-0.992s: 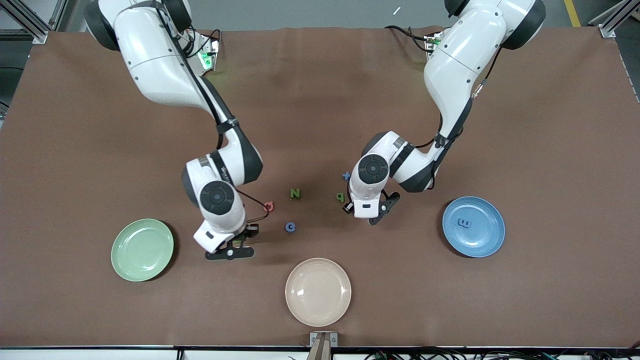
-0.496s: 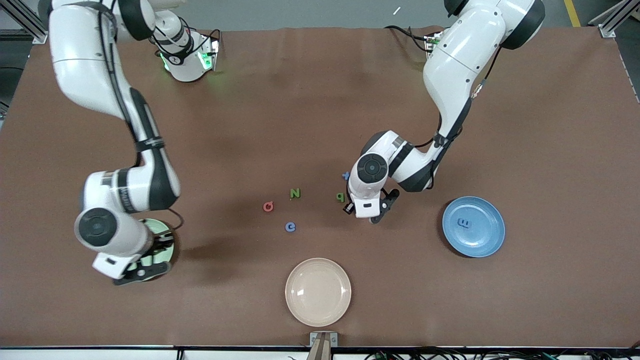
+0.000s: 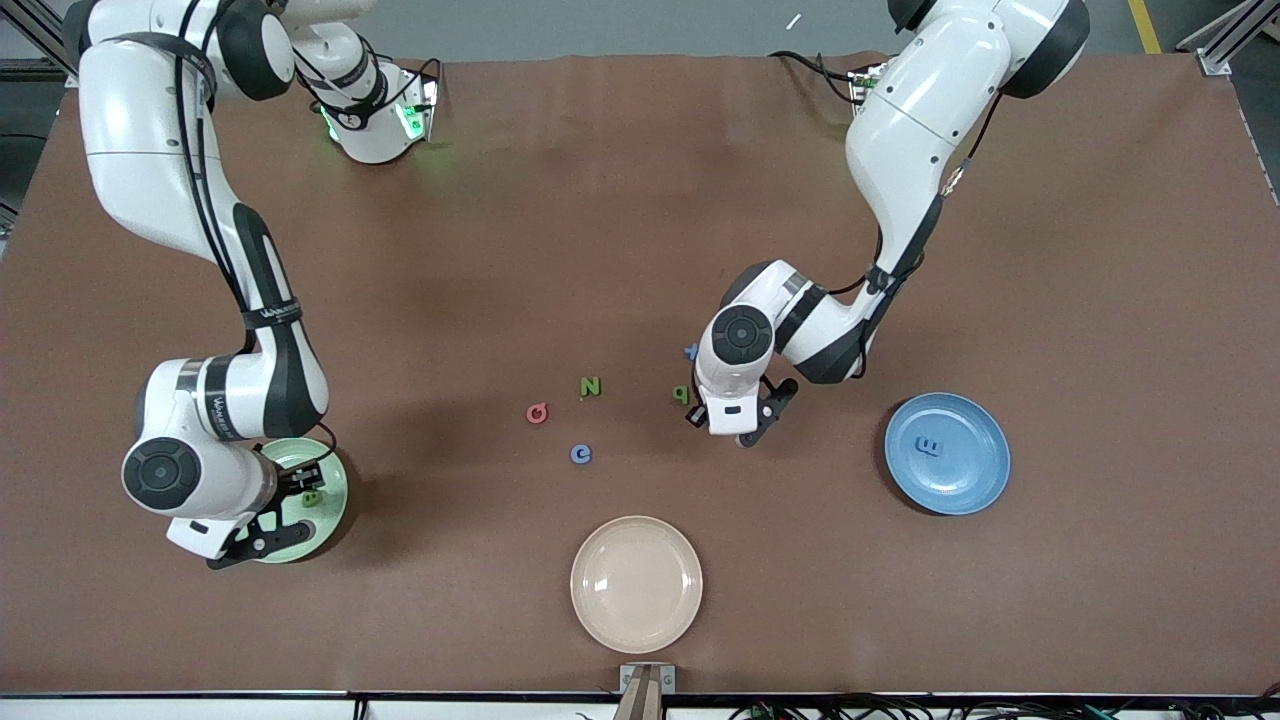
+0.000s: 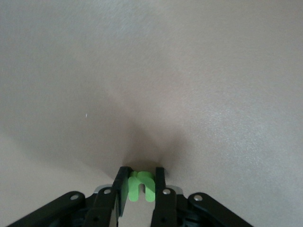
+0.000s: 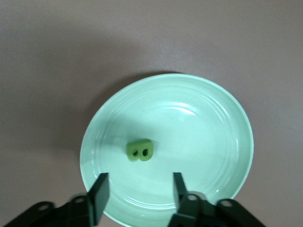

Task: Sort upper and lower case letters into plates
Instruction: 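Release the green B onto the green plate with the right gripper, then drop the n on the blue plate while the right gripper grasps pink Q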

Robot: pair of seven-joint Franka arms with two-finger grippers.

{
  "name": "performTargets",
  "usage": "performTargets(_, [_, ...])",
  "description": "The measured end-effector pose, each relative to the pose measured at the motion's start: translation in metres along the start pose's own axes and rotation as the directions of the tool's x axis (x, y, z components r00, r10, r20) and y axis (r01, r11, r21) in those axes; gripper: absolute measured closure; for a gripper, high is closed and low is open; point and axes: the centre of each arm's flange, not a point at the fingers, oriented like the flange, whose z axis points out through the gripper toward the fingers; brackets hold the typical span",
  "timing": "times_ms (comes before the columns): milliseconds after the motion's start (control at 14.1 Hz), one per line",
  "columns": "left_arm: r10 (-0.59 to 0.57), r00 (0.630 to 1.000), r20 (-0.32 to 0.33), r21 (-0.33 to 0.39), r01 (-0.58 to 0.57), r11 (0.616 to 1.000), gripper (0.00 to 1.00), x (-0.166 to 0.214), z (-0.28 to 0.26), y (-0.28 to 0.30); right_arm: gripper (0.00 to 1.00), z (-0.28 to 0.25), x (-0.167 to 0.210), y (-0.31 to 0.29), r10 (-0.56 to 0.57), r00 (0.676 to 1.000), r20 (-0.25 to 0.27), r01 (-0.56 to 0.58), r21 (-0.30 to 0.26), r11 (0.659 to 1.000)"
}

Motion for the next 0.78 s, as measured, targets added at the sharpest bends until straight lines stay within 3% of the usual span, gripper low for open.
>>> performTargets(142, [0.066,0.997,-0.047,-0.006,-0.067,0.998,0.74,0.021,-0.007,0.001,0.13,-0.003,0.003,-0.007,-0.009,1.0,-0.006,0.009,0.003,1.0])
performTargets(425, [0.188,0.974,-0.125,-0.01,-0.19,0.982,0.74,0.123,-0.044,-0.01,0.13,-0.027,0.019,-0.096,0.056,0.998,0.011,-0.056,0.024,0.998])
performTargets(637, [0.285,0.949,-0.132,0.019,-0.285,0.958,0.74,0.196,-0.068,-0.036,0.13,-0.05,0.027,-0.206,0.176,0.984,0.008,-0.176,0.069,0.982])
performTargets(779, [0.354,0.928,-0.115,0.06,-0.35,0.935,0.74,0.223,-0.079,-0.052,0.13,-0.057,0.025,-0.261,0.275,0.961,0.028,-0.276,0.117,0.954])
